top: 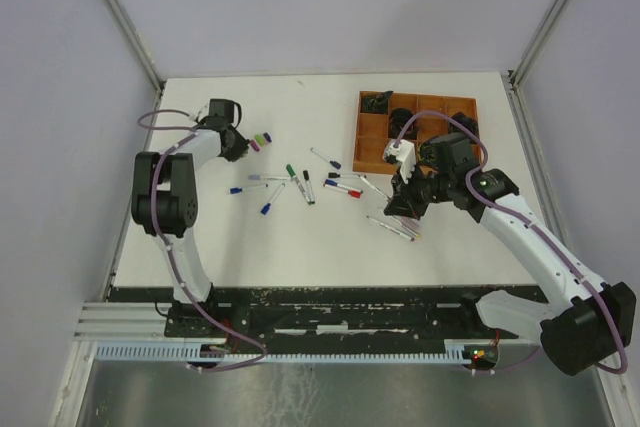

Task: Open the pen caps
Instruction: Place the pen cap at the center of the board.

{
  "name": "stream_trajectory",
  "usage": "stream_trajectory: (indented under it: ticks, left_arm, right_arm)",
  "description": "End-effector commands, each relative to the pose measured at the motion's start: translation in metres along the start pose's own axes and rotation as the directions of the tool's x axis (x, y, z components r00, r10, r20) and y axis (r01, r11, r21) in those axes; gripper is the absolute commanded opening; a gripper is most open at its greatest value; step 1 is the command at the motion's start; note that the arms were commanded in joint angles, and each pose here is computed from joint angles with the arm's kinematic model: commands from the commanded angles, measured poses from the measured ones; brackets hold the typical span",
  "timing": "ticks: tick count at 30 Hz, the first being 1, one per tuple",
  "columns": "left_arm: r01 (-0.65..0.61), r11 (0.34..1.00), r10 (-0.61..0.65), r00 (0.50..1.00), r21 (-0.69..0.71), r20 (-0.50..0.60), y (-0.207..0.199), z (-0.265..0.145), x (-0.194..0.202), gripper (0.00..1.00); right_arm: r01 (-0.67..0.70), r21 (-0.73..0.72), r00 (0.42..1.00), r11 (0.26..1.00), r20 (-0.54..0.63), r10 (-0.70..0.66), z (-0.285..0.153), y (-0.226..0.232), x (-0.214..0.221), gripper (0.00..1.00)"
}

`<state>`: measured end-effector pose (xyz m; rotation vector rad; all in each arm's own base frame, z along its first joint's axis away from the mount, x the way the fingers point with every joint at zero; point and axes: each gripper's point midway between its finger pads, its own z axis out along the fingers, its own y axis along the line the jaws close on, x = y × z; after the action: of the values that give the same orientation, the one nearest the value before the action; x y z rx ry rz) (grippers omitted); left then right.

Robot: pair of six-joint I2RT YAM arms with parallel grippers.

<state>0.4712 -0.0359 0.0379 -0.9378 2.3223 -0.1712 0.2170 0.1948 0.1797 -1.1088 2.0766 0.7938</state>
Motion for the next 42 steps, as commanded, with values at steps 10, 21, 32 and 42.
stream_trajectory:
  ticks: [10, 21, 32, 42]
  left_arm:
    - [-0.045, 0.999, 0.045, 0.998, -0.001, -0.044, -0.008, 0.019, -0.007, 0.18]
    - [-0.038, 0.999, 0.038, 0.998, 0.011, -0.056, -0.009, 0.017, -0.007, 0.34]
    - [-0.035, 0.999, 0.036, 0.999, 0.027, -0.039, -0.013, 0.01, -0.014, 0.4]
    - [-0.032, 0.996, 0.032, 0.999, 0.082, 0.007, -0.026, -0.019, -0.03, 0.48]
  right_arm:
    - [0.044, -0.001, 0.998, 0.999, 0.047, -0.044, -0.006, 0.001, -0.019, 0.03]
    - [0.045, -0.002, 0.998, 0.999, 0.049, -0.045, -0.007, 0.002, -0.02, 0.03]
    - [0.044, -0.008, 0.998, 0.999, 0.046, -0.044, -0.006, 0.002, -0.019, 0.03]
    - [0.06, 0.002, 0.998, 0.998, 0.0, -0.06, 0.0, -0.002, -0.011, 0.03]
